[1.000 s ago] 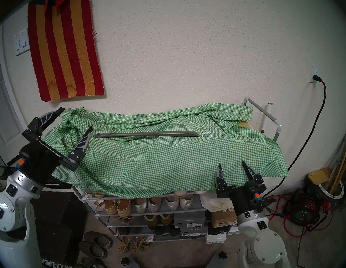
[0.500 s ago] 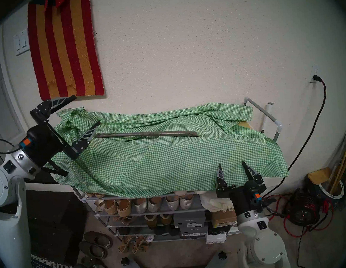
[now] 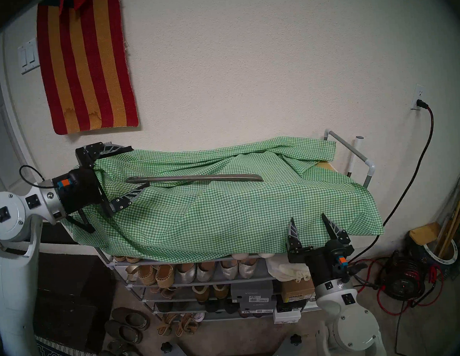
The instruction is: Lift the object off the cloth, cover the shoe rack with the cloth, put the object back
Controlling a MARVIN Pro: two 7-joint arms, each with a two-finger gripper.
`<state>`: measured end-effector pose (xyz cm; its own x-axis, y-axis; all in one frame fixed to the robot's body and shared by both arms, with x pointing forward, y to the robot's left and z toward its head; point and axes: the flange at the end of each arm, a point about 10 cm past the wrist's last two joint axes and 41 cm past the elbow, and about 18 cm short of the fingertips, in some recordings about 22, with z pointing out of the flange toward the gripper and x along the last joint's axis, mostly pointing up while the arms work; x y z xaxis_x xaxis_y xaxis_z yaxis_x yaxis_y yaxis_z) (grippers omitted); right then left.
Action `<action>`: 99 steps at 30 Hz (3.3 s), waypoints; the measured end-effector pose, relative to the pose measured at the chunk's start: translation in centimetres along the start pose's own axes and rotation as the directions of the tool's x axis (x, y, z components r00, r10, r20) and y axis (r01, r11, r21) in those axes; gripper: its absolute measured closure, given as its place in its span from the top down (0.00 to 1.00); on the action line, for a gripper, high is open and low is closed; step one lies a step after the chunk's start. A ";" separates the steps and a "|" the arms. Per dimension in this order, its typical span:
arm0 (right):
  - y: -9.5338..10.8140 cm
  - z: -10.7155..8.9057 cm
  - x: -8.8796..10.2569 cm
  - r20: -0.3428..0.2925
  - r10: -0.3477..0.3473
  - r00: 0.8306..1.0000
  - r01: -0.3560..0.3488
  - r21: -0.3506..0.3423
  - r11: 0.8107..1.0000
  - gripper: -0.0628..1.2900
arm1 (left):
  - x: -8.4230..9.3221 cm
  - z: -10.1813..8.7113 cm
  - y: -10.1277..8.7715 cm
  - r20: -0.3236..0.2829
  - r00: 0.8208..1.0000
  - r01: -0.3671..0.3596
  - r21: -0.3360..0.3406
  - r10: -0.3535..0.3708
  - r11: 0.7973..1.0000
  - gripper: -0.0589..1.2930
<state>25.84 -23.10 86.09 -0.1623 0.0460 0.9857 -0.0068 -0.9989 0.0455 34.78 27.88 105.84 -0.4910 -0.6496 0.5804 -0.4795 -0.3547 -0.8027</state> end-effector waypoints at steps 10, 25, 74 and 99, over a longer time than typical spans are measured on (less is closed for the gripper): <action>0.0 0.0 0.0 0.000 0.000 1.000 0.000 0.000 1.000 0.96 | 0.5 2.4 -1.1 -0.011 0.993 -0.120 -0.113 0.120 0.986 0.98; 0.0 0.0 0.0 0.000 0.000 1.000 0.000 0.000 1.000 0.97 | 0.8 7.8 0.1 0.012 0.955 -0.287 -0.234 0.298 0.929 0.98; 0.0 0.0 0.0 0.000 0.000 1.000 0.000 0.000 1.000 0.96 | 6.1 11.1 -5.4 0.258 0.931 -0.273 0.020 0.259 0.962 0.11; 0.0 0.0 0.0 0.000 0.000 1.000 0.000 0.000 1.000 0.97 | 9.0 -3.2 -18.7 0.233 0.971 -0.169 0.531 0.049 0.830 0.11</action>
<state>25.84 -23.11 86.09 -0.1624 0.0464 0.9856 -0.0069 -0.9989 0.0459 37.04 30.82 126.55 -0.3313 -0.8050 0.4921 0.0714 -0.5415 -0.8377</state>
